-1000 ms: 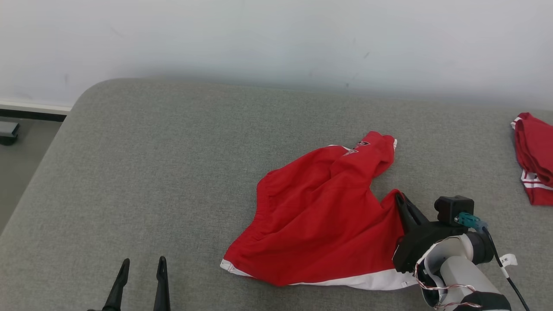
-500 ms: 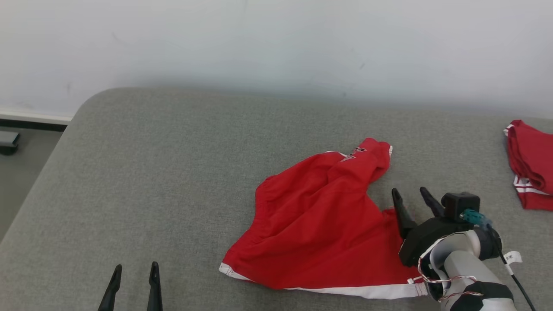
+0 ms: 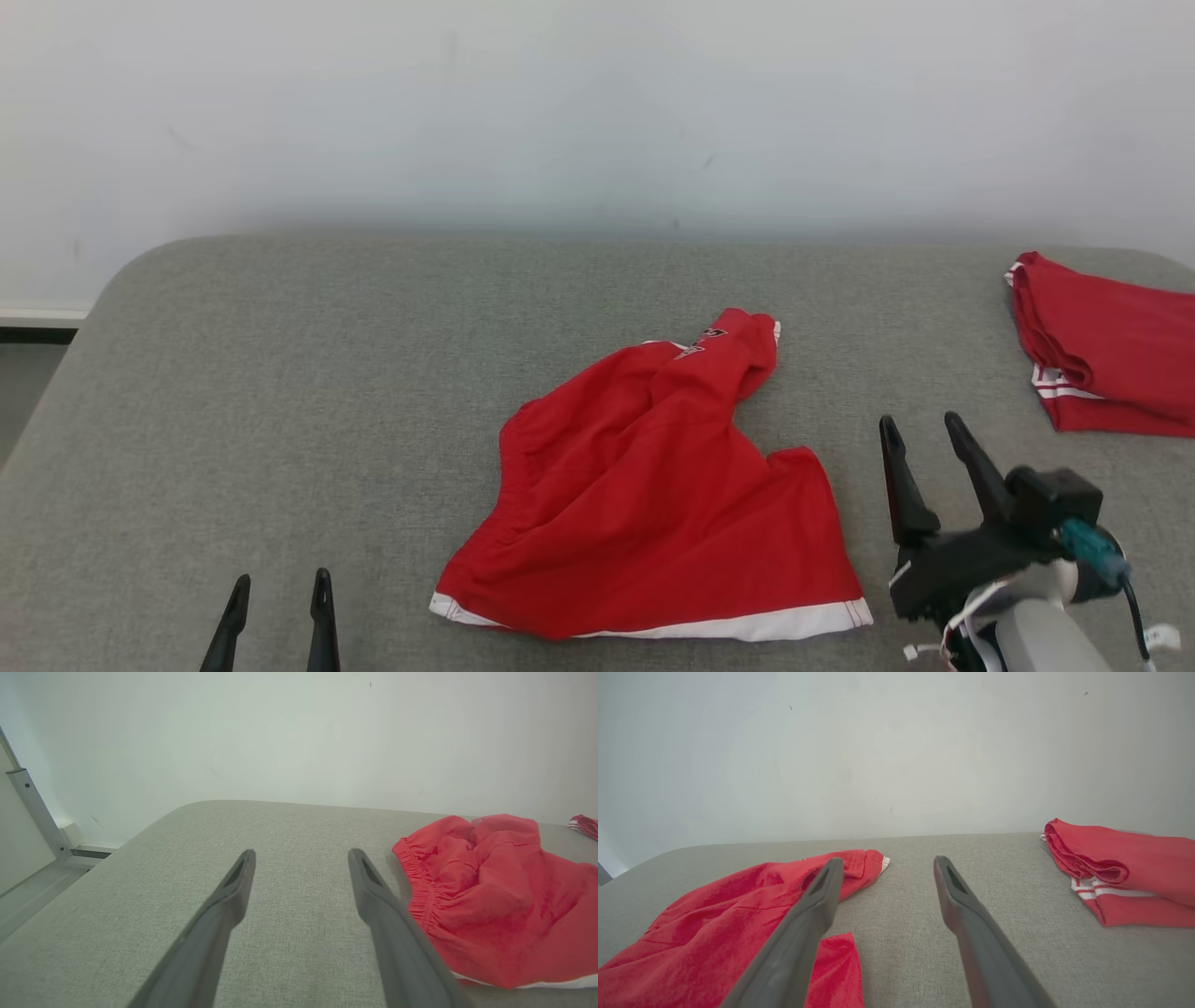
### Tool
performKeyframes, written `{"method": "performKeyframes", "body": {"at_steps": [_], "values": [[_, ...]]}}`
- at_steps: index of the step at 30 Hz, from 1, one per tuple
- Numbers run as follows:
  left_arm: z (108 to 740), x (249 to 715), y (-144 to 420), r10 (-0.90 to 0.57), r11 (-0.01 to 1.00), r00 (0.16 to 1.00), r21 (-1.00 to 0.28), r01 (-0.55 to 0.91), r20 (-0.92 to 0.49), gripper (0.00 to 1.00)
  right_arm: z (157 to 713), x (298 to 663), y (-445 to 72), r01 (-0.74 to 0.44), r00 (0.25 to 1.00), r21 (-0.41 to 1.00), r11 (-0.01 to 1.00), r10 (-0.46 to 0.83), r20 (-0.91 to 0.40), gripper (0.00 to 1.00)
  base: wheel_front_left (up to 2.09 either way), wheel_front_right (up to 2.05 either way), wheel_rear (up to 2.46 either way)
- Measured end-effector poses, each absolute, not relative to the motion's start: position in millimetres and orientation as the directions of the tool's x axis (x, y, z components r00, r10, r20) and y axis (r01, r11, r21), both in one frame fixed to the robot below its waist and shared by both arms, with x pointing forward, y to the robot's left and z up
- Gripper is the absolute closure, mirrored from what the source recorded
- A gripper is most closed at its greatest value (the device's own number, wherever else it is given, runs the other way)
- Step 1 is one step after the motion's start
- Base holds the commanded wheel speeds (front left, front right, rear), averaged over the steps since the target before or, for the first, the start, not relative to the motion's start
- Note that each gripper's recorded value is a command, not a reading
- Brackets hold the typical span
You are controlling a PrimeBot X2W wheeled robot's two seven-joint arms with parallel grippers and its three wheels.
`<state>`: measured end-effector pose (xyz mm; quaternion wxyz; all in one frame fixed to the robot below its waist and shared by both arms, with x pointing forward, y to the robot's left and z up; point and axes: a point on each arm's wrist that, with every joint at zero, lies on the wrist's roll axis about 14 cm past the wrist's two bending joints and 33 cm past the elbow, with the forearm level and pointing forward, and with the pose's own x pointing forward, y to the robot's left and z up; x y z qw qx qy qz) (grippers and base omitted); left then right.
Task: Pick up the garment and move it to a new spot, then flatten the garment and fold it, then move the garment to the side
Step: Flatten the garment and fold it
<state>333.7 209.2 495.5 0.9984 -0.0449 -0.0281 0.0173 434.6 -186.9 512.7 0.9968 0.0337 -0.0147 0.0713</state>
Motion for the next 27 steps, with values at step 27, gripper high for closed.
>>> {"method": "performKeyframes", "body": {"at_steps": [27], "values": [[498,339,198,-0.037,0.999,0.998,-0.007,0.037,0.057,0.0,485,329,-202,-0.015,1.0,0.163,0.987,0.011,0.025,0.0,0.0,0.0,0.0]]}}
